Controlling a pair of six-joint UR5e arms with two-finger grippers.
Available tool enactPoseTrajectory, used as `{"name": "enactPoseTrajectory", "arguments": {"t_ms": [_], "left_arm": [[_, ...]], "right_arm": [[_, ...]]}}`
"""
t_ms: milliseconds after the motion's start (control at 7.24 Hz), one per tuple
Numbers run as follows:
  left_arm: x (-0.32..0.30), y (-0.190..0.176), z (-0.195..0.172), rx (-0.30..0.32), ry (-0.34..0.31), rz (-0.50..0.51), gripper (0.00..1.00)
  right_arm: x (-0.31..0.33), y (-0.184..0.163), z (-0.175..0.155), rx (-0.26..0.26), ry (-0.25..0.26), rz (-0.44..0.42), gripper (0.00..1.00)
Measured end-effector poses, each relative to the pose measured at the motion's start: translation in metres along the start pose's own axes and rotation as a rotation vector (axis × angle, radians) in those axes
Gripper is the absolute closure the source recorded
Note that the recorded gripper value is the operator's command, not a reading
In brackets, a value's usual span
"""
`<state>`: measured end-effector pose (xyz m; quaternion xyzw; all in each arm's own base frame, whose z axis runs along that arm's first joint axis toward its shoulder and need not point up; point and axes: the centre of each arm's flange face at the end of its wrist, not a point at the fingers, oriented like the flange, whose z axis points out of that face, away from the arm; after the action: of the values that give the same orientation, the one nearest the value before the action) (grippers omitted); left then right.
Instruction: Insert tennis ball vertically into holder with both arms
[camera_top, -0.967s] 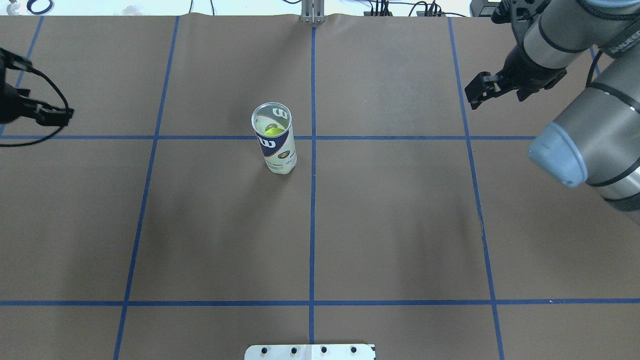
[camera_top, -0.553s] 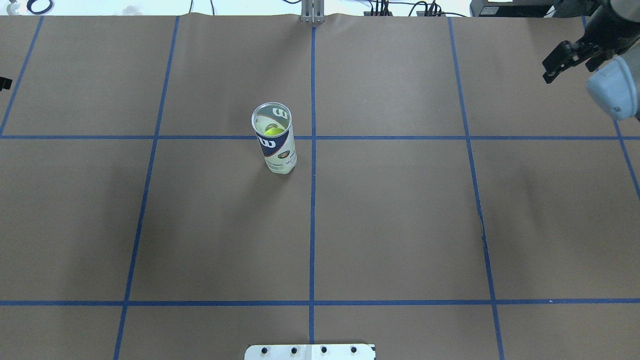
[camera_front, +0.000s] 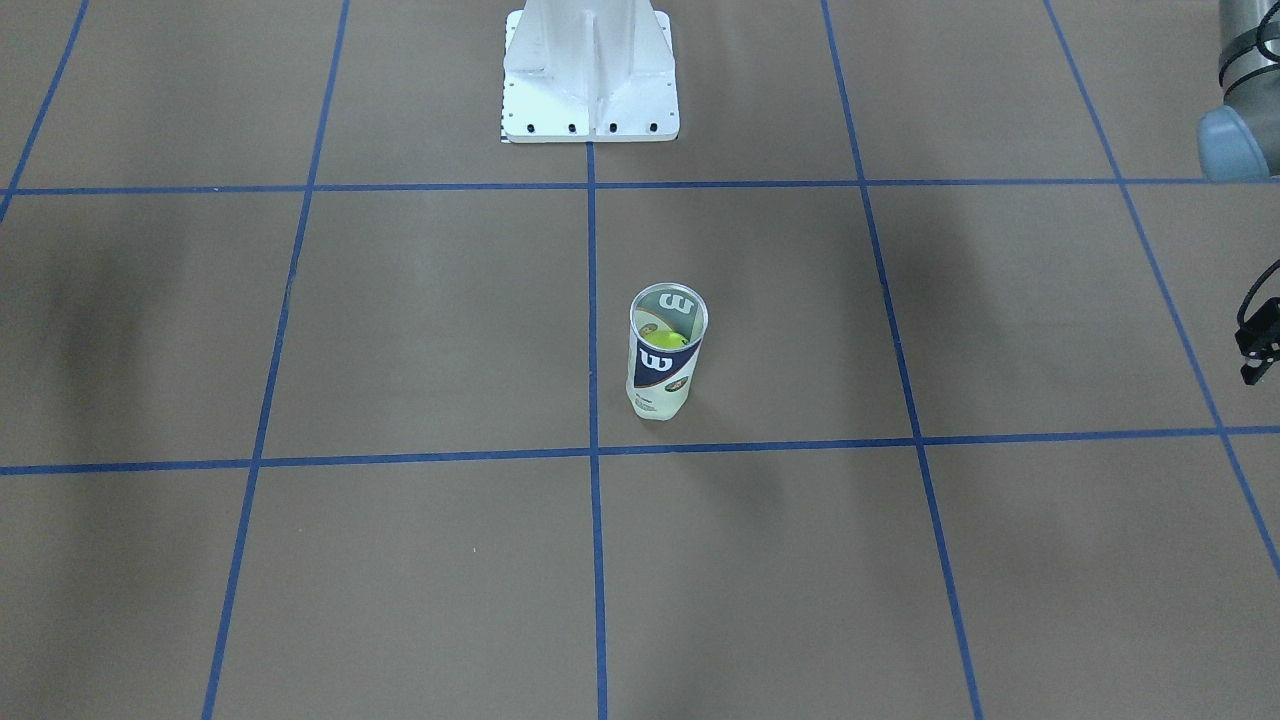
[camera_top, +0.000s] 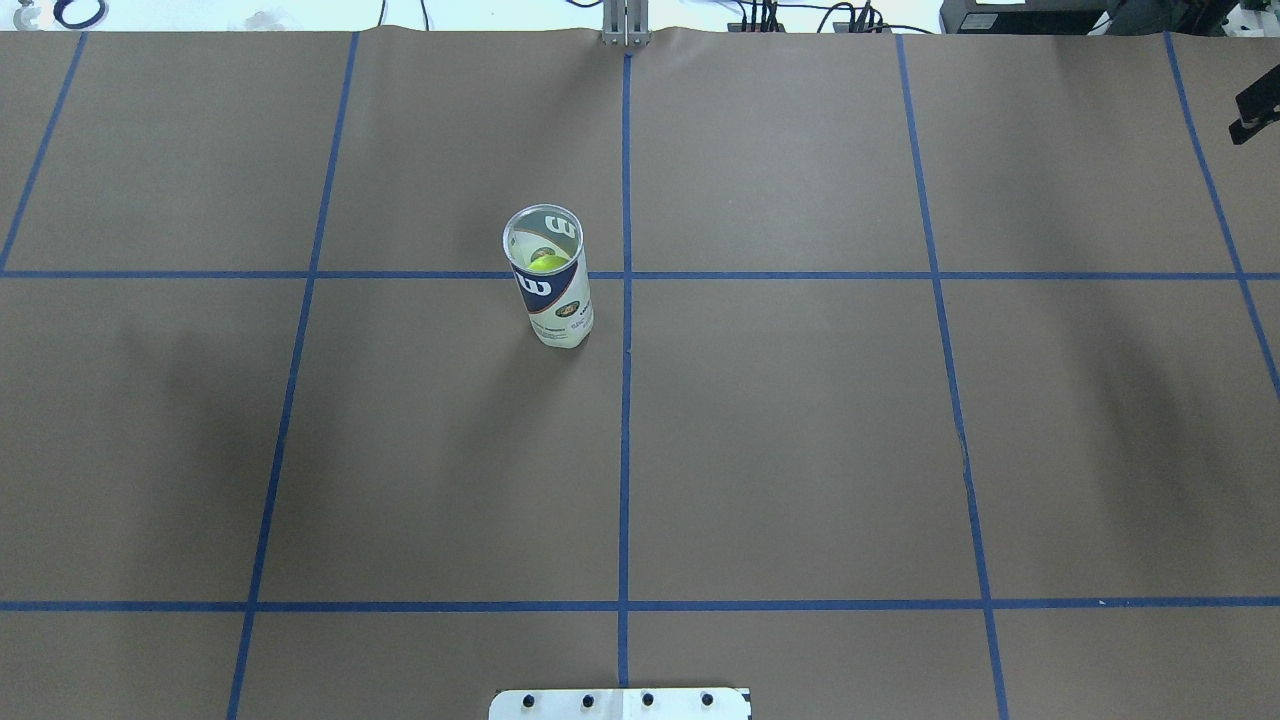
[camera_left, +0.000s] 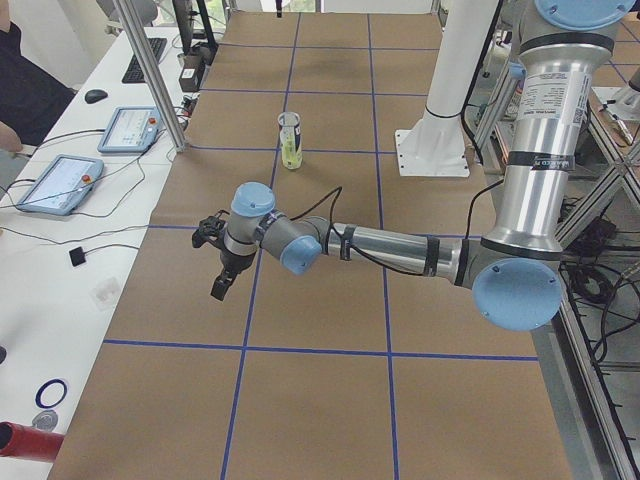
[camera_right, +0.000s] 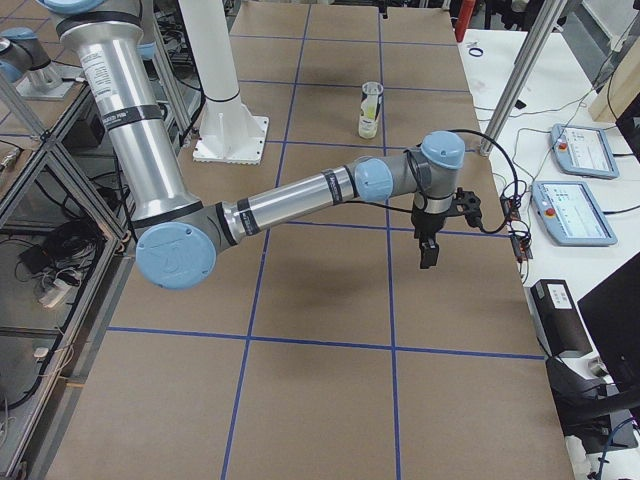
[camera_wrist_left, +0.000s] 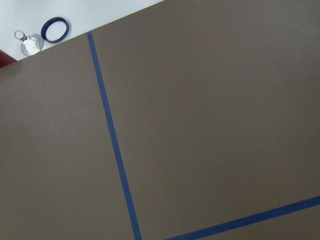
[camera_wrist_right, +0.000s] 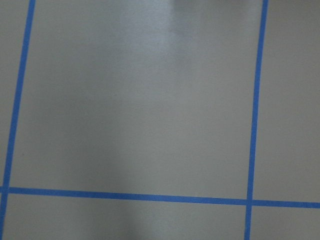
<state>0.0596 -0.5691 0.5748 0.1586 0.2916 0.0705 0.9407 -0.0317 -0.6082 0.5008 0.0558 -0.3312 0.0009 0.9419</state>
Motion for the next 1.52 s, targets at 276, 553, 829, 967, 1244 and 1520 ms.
{"name": "enactPoseTrajectory", "arguments": {"t_ms": [276, 553, 829, 967, 1244, 1520], "left_arm": [[0.004, 0.004, -0.018, -0.125, 0.031, 0.006, 0.0], [-0.034, 0.019, -0.044, -0.188, 0.101, 0.04, 0.0], [-0.079, 0.049, -0.05, -0.202, 0.161, -0.036, 0.0], [-0.094, 0.06, -0.043, -0.208, 0.166, -0.092, 0.0], [-0.115, 0.079, -0.029, -0.207, 0.155, -0.157, 0.0], [-0.129, 0.09, -0.01, -0.23, 0.15, -0.189, 0.0]], "right_arm": [[0.036, 0.029, 0.033, 0.017, -0.007, -0.006, 0.0], [0.055, 0.042, 0.056, 0.006, -0.029, -0.011, 0.0], [0.062, 0.048, 0.066, -0.022, -0.071, 0.001, 0.0], [0.063, 0.051, 0.069, -0.034, -0.095, 0.007, 0.0], [0.065, 0.056, 0.071, -0.043, -0.118, 0.013, 0.0], [0.066, 0.057, 0.069, -0.046, -0.138, 0.018, 0.0]]}}
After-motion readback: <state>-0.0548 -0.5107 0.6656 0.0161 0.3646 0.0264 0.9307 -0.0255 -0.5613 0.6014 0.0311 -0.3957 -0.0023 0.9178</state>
